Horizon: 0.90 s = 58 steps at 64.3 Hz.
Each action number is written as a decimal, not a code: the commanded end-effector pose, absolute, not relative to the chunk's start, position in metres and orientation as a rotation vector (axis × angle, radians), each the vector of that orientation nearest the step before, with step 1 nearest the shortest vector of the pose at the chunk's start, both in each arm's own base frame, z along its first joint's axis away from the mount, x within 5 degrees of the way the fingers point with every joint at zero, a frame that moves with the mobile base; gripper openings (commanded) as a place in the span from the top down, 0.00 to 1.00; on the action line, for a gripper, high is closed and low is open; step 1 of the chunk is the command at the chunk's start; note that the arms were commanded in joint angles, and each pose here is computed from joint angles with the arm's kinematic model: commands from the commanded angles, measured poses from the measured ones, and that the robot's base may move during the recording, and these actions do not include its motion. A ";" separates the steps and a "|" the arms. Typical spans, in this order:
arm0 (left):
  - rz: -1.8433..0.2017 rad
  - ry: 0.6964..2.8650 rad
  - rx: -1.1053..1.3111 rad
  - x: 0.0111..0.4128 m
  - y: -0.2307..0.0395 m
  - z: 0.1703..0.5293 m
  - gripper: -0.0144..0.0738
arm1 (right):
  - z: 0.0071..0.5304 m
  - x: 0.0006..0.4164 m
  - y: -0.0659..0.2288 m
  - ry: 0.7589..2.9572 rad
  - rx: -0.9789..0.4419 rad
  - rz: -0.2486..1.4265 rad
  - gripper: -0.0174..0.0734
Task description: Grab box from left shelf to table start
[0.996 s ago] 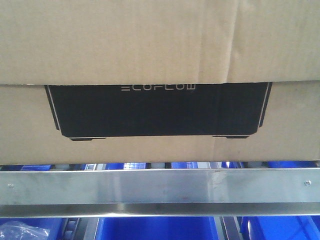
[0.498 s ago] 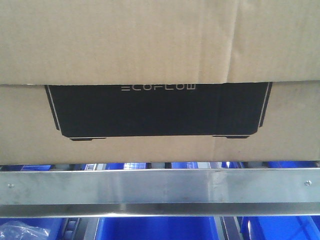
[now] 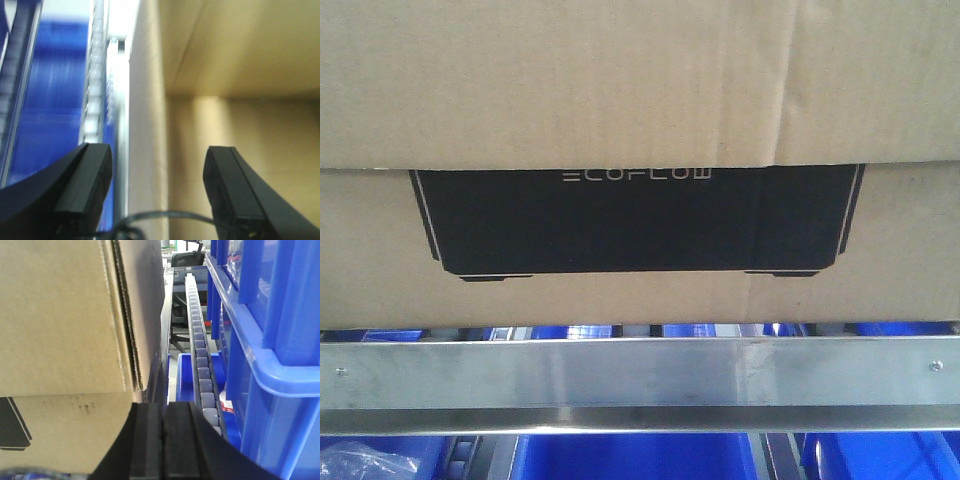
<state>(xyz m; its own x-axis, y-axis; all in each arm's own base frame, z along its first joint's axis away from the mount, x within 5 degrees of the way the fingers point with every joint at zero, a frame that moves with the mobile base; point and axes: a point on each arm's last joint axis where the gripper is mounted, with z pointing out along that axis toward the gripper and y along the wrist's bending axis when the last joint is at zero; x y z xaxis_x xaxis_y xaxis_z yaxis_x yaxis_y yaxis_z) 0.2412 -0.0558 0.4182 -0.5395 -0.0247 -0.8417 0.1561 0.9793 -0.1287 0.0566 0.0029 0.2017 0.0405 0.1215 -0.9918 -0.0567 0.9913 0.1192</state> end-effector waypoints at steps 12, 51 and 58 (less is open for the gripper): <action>-0.219 2.084 0.068 0.256 -0.067 0.433 0.48 | 0.216 0.054 0.003 1.405 0.044 0.131 0.75; -0.195 2.211 -0.037 0.268 -0.071 0.415 0.48 | 0.216 0.054 0.003 1.405 0.044 0.131 0.75; -0.184 2.202 -0.001 0.267 -0.076 0.416 0.48 | 0.216 0.054 0.003 1.405 0.044 0.131 0.75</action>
<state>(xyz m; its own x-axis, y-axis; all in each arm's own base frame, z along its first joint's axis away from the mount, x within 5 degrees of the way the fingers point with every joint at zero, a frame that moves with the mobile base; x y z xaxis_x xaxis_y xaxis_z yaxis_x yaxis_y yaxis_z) 0.2720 -0.0721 0.3935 -0.6816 -0.0644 -0.7289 0.0336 0.9923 -0.1192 0.0566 0.0029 0.2017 0.0405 0.1215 -0.9918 -0.0567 0.9913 0.1192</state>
